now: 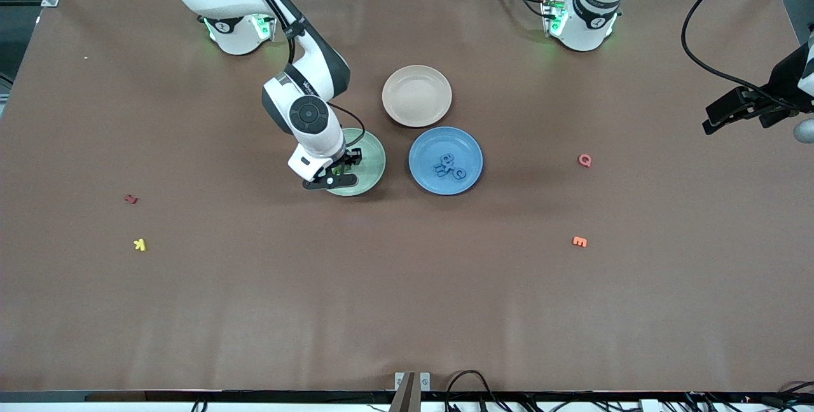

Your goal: Sort letters by color into matching plates

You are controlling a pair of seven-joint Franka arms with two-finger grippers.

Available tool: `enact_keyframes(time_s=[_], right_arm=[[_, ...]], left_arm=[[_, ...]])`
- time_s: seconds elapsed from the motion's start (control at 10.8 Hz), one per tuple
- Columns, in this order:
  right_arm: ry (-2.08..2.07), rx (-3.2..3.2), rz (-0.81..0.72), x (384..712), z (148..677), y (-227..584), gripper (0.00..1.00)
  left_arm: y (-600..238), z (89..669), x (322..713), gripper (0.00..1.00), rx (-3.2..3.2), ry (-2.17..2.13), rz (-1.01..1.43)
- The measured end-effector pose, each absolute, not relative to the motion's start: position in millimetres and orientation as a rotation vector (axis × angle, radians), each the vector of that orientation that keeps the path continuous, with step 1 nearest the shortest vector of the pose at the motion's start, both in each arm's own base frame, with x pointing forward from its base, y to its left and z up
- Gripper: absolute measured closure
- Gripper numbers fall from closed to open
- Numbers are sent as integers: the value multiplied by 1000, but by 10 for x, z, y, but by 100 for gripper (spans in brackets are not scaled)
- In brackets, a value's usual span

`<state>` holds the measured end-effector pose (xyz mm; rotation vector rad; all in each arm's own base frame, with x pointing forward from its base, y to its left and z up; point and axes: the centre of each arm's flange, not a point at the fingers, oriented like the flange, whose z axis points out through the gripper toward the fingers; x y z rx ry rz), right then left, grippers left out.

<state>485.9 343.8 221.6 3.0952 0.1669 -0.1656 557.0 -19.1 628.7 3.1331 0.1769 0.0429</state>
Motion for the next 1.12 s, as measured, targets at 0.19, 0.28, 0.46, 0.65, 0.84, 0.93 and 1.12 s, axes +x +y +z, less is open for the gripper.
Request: enact_keyframes(time_s=[0.19,0.28,0.46,0.65,0.84,0.93,1.12], right_arm=[[154,3095,-162,4893,2223,3398,11],[142,3096,-157,4926,2239,3359,1],[87,3104,-131,5122,2328,3114,0],[116,3092,-88,5465,2447,2580,0],[162,3070,-46,5832,2554,1847,0],[187,3062,-31,5970,2605,1506,0],[218,3045,-3,6177,2715,845,0]], left_arm=[[-189,6287,5570,0,3133,177,43],[-188,6287,5570,0,3133,178,43],[-159,6287,5571,0,3156,180,46],[-153,6286,5572,0,3163,180,47],[-155,6284,5573,0,3163,179,47],[-157,6283,5573,0,3163,179,46],[-162,6283,5574,0,3163,176,46]])
